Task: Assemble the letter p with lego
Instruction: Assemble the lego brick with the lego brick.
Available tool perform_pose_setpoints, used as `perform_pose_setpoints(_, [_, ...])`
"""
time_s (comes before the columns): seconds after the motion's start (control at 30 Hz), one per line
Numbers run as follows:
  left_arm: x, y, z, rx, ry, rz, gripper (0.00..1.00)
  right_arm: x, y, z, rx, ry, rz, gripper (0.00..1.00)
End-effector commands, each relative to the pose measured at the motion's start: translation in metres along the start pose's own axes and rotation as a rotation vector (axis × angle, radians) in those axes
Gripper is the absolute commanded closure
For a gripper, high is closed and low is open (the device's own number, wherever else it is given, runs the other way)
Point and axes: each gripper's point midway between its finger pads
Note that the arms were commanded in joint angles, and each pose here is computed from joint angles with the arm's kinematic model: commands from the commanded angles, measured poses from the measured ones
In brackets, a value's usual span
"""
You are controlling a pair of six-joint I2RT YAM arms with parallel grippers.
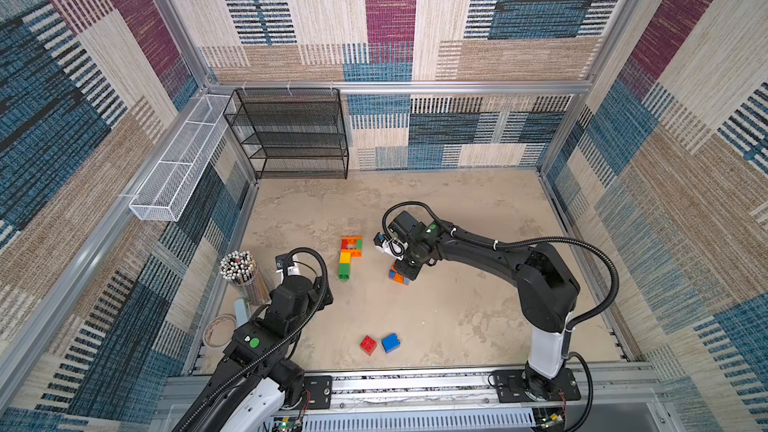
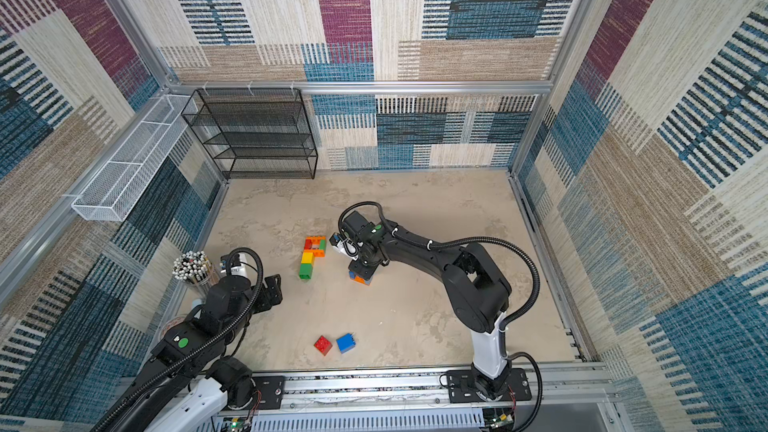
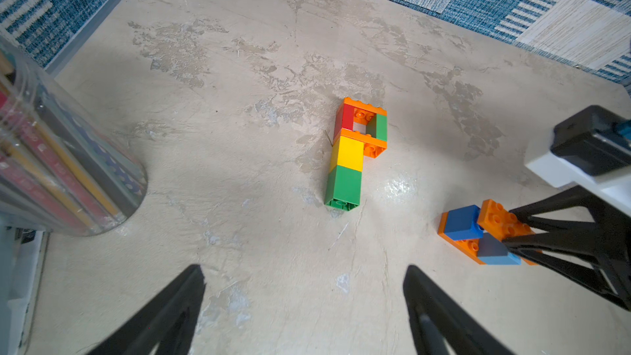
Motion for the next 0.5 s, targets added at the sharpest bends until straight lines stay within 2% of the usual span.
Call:
perform_pose_setpoints(0.0, [0.0024, 0.0006, -0.0030, -0.013, 0.007, -0.010, 0.07, 0.0052, 0.0001, -0.0016, -0.011, -0.008, -0.024, 0.77])
perform_pose_setpoints(0.47, [-0.0010, 0.0050, -0.0027, -0.008, 0.015, -0.003, 0.07, -0.0002, -0.0004, 0.0001, -0.017, -0.056, -0.027, 0.78])
Point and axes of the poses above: each gripper's point midway between its finger pads, its own y axis out along the fingers, its own z axis along the line the jaws close on, x = y × z, and after that the axes turned 8 degrees about -y, right-handed
